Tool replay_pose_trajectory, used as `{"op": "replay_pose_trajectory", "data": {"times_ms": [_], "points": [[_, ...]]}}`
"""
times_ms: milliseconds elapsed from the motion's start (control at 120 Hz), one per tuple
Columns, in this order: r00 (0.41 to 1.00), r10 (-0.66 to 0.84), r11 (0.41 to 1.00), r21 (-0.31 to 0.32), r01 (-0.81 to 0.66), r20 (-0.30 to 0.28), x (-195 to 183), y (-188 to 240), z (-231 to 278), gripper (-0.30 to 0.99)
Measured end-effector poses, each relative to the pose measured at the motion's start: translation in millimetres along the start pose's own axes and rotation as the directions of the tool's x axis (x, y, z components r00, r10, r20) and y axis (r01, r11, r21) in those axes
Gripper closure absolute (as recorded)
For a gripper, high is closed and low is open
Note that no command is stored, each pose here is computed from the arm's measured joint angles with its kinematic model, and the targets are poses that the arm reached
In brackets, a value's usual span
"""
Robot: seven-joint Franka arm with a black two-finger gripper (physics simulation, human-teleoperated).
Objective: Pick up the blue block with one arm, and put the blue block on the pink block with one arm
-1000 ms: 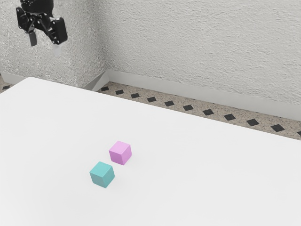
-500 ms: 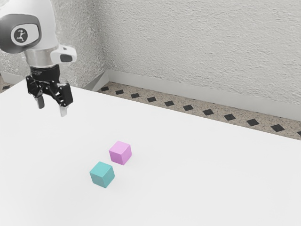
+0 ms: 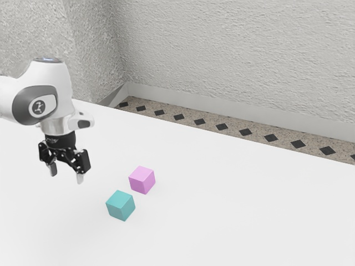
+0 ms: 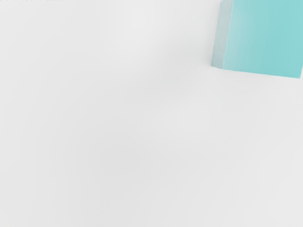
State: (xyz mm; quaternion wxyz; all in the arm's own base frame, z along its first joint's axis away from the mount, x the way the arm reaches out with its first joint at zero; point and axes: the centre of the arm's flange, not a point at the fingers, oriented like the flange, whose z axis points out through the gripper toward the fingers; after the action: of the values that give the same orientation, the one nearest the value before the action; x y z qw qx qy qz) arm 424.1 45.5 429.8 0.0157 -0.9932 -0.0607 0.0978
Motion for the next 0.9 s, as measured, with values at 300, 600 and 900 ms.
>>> {"op": "replay_pose_trajectory", "data": {"times_ms": [300,600,900], "points": [[0.997,0.083,0.996,0.035,-0.083,0.006,43.2,48.9,51.9,0.00],[0.997,0.072,0.996,0.043,-0.072,0.007,97.5,66.5,86.8,0.00],[0.996,0.086,0.996,0.035,-0.087,0.032,116.8,94.8,120.5,0.00]]}}
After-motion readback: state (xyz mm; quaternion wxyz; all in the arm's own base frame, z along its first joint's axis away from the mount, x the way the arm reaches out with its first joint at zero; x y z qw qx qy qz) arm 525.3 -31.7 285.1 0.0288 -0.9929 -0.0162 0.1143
